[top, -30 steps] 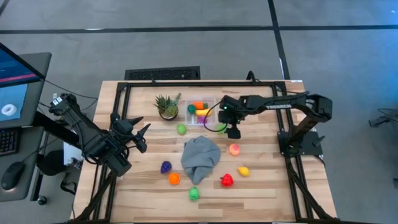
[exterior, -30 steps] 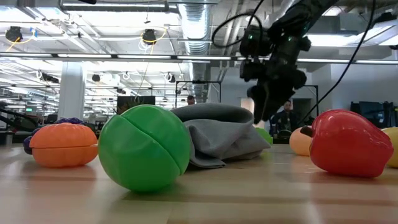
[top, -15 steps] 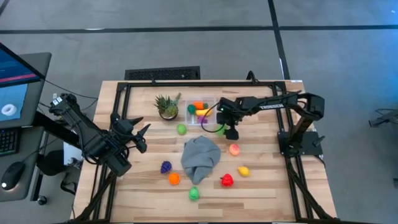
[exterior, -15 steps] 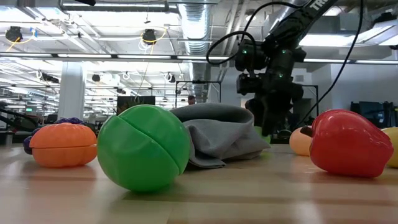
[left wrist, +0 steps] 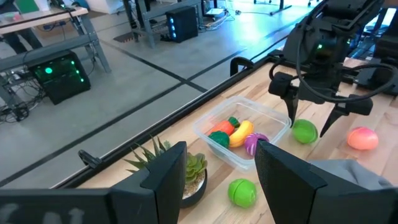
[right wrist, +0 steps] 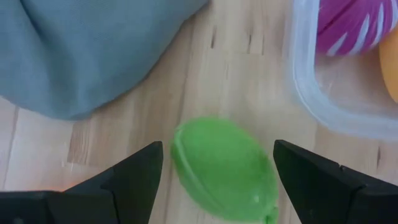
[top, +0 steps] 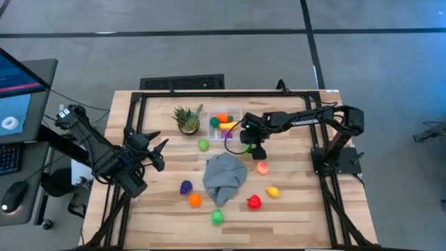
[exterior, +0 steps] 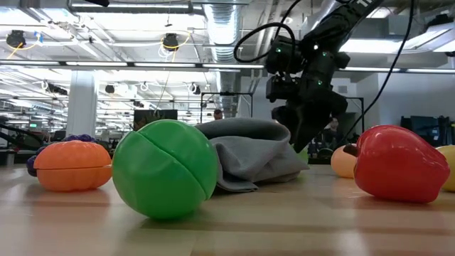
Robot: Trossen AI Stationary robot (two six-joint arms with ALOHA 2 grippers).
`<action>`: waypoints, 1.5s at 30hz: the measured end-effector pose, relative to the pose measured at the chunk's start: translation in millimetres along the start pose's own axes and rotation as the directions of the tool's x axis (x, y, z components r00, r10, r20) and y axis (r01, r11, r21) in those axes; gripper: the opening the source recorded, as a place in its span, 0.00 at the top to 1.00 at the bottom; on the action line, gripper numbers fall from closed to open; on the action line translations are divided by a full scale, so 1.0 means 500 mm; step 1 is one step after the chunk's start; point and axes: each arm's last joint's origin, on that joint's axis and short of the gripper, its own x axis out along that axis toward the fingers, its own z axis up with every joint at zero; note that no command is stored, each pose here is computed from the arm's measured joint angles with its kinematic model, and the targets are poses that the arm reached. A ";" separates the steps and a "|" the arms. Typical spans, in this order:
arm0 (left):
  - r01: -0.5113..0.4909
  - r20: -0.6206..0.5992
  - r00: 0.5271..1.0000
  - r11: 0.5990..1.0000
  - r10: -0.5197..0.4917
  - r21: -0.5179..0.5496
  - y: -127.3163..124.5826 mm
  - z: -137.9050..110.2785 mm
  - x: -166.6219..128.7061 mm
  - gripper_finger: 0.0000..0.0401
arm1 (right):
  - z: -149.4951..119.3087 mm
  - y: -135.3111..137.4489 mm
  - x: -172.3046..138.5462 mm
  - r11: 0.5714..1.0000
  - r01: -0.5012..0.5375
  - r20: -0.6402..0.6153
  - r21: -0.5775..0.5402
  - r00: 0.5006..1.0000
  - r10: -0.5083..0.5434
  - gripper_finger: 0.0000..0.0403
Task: Pick and placing Produce into tupperware
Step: Put the green melon into the transparent container
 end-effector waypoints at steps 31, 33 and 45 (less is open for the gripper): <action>0.002 -0.004 1.000 1.000 -0.002 -0.014 -0.001 0.000 0.000 0.55 | -0.008 -0.005 0.003 0.999 0.038 -0.051 -0.005 0.998 -0.038 0.11; 0.002 -0.004 1.000 1.000 -0.002 -0.014 -0.001 0.000 0.000 0.55 | -0.010 -0.004 0.003 0.999 0.036 -0.058 -0.004 0.998 -0.036 0.10; 0.005 -0.005 1.000 1.000 -0.005 -0.022 -0.002 0.000 0.000 0.55 | -0.019 -0.003 0.018 1.000 0.018 -0.113 0.023 0.994 -0.016 0.11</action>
